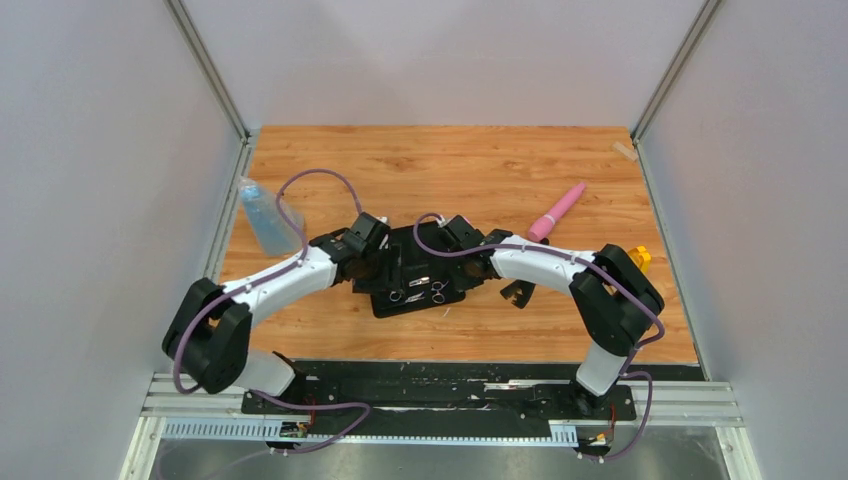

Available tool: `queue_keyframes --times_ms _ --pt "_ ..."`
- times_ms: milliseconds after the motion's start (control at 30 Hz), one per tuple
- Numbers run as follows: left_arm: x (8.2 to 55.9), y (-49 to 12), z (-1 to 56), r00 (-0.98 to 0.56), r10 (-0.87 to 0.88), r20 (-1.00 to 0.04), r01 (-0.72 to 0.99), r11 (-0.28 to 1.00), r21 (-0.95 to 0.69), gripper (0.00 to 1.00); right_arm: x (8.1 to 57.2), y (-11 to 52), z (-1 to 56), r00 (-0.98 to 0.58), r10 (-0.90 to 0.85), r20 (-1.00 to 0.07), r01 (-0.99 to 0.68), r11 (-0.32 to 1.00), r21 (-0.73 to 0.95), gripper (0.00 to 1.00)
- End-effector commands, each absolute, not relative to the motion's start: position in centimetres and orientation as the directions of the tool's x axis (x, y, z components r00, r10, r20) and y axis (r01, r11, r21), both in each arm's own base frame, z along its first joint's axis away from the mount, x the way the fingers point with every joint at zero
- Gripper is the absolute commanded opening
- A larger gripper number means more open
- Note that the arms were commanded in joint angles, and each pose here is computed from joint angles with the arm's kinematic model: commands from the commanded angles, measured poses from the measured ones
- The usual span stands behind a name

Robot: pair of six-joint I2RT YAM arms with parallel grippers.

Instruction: Sort the hair-cutting tools

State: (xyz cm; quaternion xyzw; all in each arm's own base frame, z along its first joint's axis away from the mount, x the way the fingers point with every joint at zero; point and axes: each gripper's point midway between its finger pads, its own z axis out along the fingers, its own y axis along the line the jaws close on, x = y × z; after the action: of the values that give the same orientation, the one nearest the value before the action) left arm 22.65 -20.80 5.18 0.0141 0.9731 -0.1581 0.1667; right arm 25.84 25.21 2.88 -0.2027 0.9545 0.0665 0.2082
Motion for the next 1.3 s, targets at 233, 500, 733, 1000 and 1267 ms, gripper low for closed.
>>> queue_keyframes --times_ms 233,500,733,1000,1267 --pt "24.0 -14.8 11.8 -0.83 -0.209 -0.517 -0.049 0.95 -0.307 0.9 19.1 28.6 4.8 -0.928 -0.216 -0.303 -0.278 0.943 0.181 0.18" --pt "23.0 -9.1 15.3 -0.743 -0.235 -0.626 -0.106 0.966 -0.236 1.0 18.9 29.9 8.7 -0.813 -0.416 -0.407 -0.48 0.875 0.064 0.41" --pt "22.1 -7.1 17.2 -0.69 -0.126 -0.713 -0.029 0.989 -0.146 1.0 26.3 28.8 12.1 -0.621 -0.541 -0.567 -0.594 0.797 -0.11 0.53" --pt "22.2 -7.9 20.3 -0.575 -0.083 -0.814 0.102 0.98 -0.172 1.0 33.3 28.0 11.4 -0.577 -0.557 -0.597 -0.607 0.782 -0.144 0.58" --pt "22.4 -9.1 20.8 -0.56 -0.038 -0.828 0.191 0.966 -0.173 1.0 36.4 29.7 10.0 -0.505 -0.627 -0.593 -0.722 0.683 -0.107 0.58"
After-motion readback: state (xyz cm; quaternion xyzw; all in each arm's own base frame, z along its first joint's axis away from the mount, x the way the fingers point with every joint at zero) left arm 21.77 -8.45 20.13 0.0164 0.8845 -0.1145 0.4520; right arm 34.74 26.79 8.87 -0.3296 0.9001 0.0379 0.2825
